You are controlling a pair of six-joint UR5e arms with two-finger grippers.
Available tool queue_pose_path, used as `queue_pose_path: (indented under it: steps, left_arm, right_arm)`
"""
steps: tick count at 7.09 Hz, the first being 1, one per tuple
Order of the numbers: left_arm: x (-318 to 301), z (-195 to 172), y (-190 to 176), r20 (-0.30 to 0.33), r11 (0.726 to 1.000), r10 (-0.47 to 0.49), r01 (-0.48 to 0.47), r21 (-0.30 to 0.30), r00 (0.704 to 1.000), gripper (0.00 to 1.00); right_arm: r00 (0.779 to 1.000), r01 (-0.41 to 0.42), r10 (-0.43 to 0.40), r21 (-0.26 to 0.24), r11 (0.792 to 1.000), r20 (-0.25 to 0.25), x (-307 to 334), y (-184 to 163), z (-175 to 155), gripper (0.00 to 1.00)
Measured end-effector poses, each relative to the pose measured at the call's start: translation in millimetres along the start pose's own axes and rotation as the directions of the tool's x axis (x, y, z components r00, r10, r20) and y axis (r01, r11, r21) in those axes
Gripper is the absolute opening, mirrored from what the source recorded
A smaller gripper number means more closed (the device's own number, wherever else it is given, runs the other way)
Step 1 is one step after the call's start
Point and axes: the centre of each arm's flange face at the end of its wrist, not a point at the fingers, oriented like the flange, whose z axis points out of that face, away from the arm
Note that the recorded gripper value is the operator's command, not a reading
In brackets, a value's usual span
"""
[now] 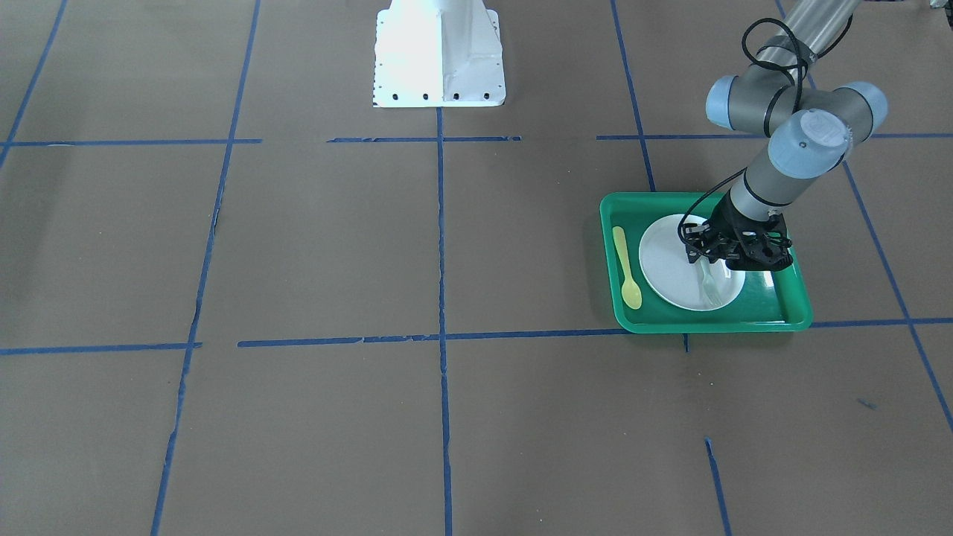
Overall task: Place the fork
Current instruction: 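Lower the left gripper and close it on the fork handle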
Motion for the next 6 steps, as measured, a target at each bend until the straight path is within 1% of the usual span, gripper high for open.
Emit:
queue_pose_path:
  steps: [2,3,5,6]
  left_arm:
    - [-2,1,1,0.002,1.0,0.001,-0.001,-0.002,1.0,0.07]
    - [-2,1,1,0.002,1.0,0.001,-0.001,-0.002,1.0,0.01]
    - [1,-9,2,-0.009,1.0,0.009,-0.009,0.011,1.0,0.0]
    - [5,-24,6,-0.023,1.0,0.019,-0.018,0.025,1.0,0.0]
  right_arm:
    - [1.0,0.0,0.0,0.0,1.0,0.0,0,0,0,1.0]
    - [1.0,0.0,0.0,0.0,1.0,0.0,0,0,0,1.0]
    - [1.0,0.0,0.0,0.0,1.0,0.0,0,0,0,1.0]
    - [1.0,0.0,0.0,0.0,1.0,0.0,0,0,0,1.0]
